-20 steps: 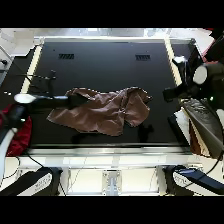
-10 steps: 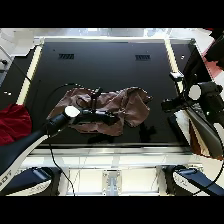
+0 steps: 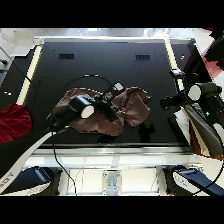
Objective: Fold the shirts.
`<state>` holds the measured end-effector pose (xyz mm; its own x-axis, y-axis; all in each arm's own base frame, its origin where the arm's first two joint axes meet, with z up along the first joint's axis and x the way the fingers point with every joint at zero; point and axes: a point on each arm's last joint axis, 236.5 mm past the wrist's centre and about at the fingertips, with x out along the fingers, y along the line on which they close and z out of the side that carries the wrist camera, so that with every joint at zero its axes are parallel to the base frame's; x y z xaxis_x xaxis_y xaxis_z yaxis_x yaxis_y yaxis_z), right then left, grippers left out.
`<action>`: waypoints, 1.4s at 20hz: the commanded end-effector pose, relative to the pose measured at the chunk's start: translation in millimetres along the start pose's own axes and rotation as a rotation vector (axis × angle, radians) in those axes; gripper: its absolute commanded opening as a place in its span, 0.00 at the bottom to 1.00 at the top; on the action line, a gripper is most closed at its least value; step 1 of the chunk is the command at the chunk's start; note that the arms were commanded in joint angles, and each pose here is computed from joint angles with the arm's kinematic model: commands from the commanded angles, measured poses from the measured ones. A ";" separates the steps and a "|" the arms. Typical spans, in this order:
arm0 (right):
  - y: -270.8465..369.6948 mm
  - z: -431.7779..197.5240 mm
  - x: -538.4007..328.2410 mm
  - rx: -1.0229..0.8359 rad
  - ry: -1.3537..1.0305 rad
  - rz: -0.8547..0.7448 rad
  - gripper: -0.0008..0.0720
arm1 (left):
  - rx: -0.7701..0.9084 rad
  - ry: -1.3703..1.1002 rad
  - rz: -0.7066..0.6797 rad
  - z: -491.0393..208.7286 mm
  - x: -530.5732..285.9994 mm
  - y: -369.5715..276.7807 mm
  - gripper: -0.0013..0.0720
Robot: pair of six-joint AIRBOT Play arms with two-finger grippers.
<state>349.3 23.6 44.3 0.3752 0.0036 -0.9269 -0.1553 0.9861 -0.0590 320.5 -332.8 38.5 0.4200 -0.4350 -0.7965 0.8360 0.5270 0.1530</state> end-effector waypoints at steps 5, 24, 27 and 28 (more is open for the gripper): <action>-0.3 8.0 0.2 0.000 -0.034 -0.001 0.71 | 0.253 0.448 0.089 -84.0 64.9 -33.4 0.99; 53.9 -46.8 83.5 0.404 -0.004 0.263 0.71 | 0.006 0.439 0.087 -78.9 108.5 -76.3 0.97; 60.0 -39.7 82.2 0.446 -0.026 0.297 0.71 | -0.015 0.463 0.102 -87.1 113.0 -67.0 0.97; 60.8 -40.6 82.0 0.446 -0.021 0.299 0.71 | -0.041 0.472 0.109 -90.8 115.6 -63.5 0.97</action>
<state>327.7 67.4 -50.7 0.3578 0.2478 -0.9003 0.0902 0.9505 0.2975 275.7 -365.7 -106.8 0.2860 -0.0602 -0.9563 0.7969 0.5692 0.2025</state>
